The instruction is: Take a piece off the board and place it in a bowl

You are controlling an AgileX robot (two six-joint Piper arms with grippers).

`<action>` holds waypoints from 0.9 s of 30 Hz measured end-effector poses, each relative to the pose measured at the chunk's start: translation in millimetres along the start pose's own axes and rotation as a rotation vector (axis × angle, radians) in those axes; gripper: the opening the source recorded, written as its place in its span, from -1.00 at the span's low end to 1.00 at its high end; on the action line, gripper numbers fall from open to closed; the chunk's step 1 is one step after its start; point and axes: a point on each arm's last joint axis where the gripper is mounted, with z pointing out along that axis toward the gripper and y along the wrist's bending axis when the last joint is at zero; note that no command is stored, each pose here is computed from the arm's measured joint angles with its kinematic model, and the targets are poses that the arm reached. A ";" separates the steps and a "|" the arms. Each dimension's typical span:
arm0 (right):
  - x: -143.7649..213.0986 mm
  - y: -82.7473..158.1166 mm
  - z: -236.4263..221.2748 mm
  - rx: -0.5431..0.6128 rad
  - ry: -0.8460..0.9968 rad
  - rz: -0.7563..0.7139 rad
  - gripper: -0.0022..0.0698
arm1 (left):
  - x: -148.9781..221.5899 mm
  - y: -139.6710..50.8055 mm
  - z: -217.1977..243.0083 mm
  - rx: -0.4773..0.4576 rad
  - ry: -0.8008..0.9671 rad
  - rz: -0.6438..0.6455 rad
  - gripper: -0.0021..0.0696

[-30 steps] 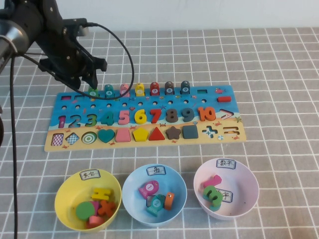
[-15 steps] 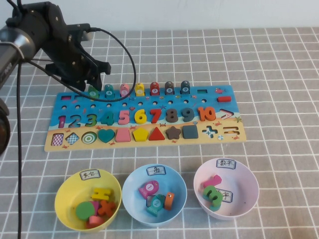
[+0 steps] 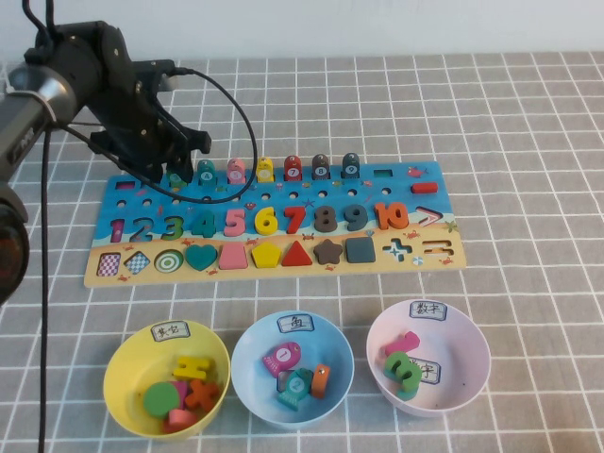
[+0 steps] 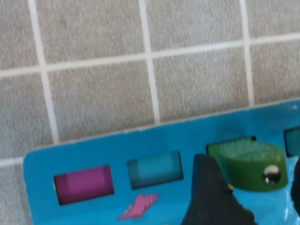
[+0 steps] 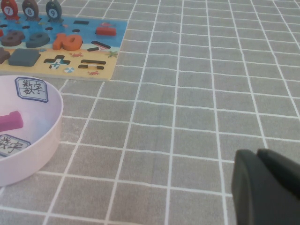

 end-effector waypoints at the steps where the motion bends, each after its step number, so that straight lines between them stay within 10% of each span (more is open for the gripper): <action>1: 0.0 0.0 0.0 0.000 0.000 0.000 -0.99 | -0.7 0.1 0.0 -0.001 -0.008 0.001 -0.04; 27: 0.0 0.0 0.0 0.000 0.000 0.000 -0.99 | -3.2 0.9 7.6 -0.002 -0.039 0.001 -0.04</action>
